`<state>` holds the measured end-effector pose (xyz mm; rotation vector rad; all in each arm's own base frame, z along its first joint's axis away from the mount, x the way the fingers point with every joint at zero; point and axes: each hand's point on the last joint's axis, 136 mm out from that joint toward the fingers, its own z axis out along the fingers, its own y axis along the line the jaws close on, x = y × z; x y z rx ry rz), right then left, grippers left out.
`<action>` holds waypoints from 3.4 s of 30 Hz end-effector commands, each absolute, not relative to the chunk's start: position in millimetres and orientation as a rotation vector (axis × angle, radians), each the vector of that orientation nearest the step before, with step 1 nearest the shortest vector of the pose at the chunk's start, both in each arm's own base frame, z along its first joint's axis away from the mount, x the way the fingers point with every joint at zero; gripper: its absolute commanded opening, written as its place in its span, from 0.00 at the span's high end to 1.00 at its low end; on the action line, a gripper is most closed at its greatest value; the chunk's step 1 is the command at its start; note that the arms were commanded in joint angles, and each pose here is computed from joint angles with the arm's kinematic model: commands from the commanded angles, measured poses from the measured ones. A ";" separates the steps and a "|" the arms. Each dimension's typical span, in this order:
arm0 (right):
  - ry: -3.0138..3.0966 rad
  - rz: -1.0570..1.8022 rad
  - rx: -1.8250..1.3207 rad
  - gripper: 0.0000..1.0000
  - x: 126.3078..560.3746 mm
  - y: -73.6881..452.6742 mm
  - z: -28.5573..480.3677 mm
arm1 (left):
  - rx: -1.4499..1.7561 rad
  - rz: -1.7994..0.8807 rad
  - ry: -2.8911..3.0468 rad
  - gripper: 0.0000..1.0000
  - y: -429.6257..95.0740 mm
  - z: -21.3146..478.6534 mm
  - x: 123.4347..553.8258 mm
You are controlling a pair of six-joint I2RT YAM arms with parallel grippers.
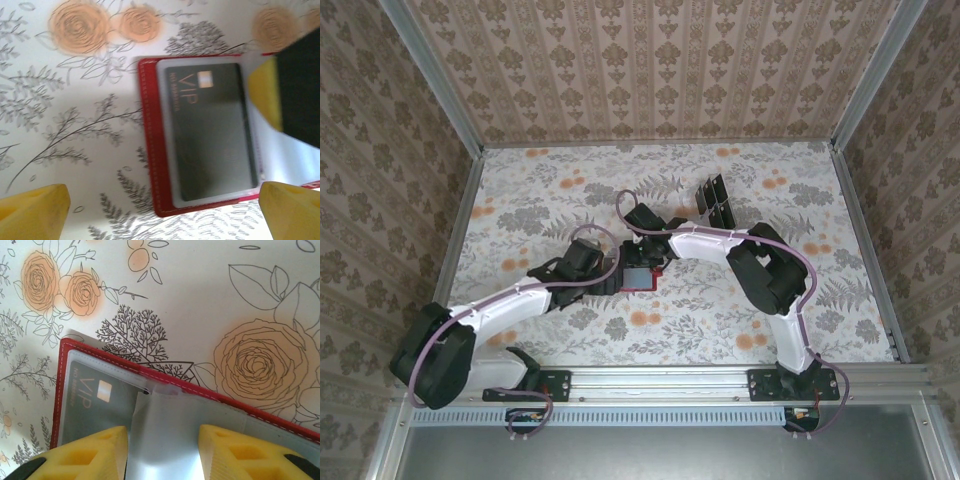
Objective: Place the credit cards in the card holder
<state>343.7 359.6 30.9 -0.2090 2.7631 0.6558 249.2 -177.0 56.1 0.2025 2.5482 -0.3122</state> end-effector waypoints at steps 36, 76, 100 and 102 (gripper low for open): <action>2.714 0.712 -0.071 0.45 329.5 341.0 59.7 | 0.212 -0.131 2.555 0.01 -192.7 12.0 256.9; 2.807 0.741 0.189 0.42 319.9 335.3 7.7 | 0.200 -0.155 2.557 0.00 -194.7 10.1 256.0; 2.743 0.977 0.079 0.42 332.1 383.3 48.9 | -0.096 -0.188 2.405 0.00 -116.4 88.6 271.1; 2.746 0.983 0.065 0.42 332.7 391.0 50.2 | -0.108 -0.188 2.409 0.00 -112.8 86.5 270.1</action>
